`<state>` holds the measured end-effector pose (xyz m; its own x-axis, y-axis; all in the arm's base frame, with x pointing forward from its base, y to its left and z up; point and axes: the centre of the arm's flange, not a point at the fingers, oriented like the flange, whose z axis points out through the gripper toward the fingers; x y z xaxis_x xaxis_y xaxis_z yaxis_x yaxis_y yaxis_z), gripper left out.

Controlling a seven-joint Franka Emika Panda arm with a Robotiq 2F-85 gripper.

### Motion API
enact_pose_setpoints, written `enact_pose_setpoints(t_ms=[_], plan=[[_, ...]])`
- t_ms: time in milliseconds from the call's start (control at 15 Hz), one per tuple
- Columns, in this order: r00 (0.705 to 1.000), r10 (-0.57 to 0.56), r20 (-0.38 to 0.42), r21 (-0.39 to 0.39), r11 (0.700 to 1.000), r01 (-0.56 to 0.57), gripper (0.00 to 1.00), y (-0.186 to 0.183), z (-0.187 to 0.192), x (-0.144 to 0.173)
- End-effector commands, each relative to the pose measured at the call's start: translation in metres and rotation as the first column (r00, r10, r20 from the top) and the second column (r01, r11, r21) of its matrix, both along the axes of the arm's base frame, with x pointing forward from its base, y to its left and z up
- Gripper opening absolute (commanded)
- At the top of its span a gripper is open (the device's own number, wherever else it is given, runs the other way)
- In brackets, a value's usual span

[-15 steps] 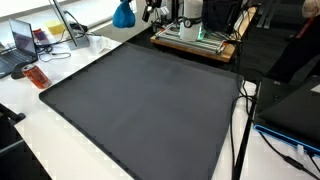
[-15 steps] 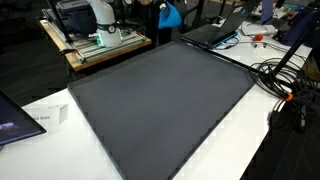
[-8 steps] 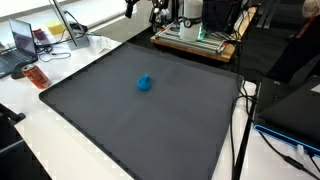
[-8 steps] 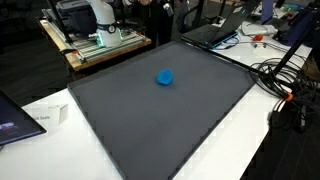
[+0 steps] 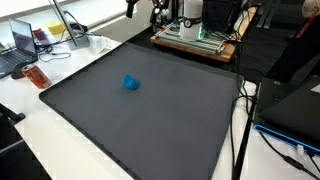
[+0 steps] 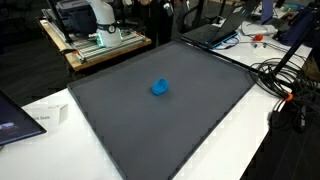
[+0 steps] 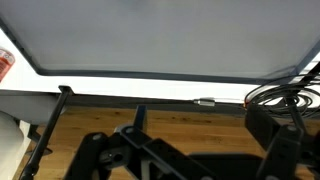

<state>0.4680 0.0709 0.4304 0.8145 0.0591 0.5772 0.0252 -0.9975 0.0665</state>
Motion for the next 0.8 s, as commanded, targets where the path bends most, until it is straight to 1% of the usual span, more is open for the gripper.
enact_pose_setpoints(t_ms=[0,333,467,533,733], plan=[[0.999,-0.016,-0.030,0.001,1.000,0.016,1.00,0.003,0.005,0.005],[0.997,-0.046,-0.059,-0.007,0.999,0.045,1.00,0.005,0.011,0.010],[0.992,-0.072,-0.103,0.010,0.997,0.074,1.00,0.005,0.017,0.016],[0.986,-0.081,-0.143,0.029,0.996,0.086,1.00,0.003,0.021,0.021],[0.958,-0.151,-0.243,0.080,0.981,0.175,1.00,-0.011,0.030,0.041]])
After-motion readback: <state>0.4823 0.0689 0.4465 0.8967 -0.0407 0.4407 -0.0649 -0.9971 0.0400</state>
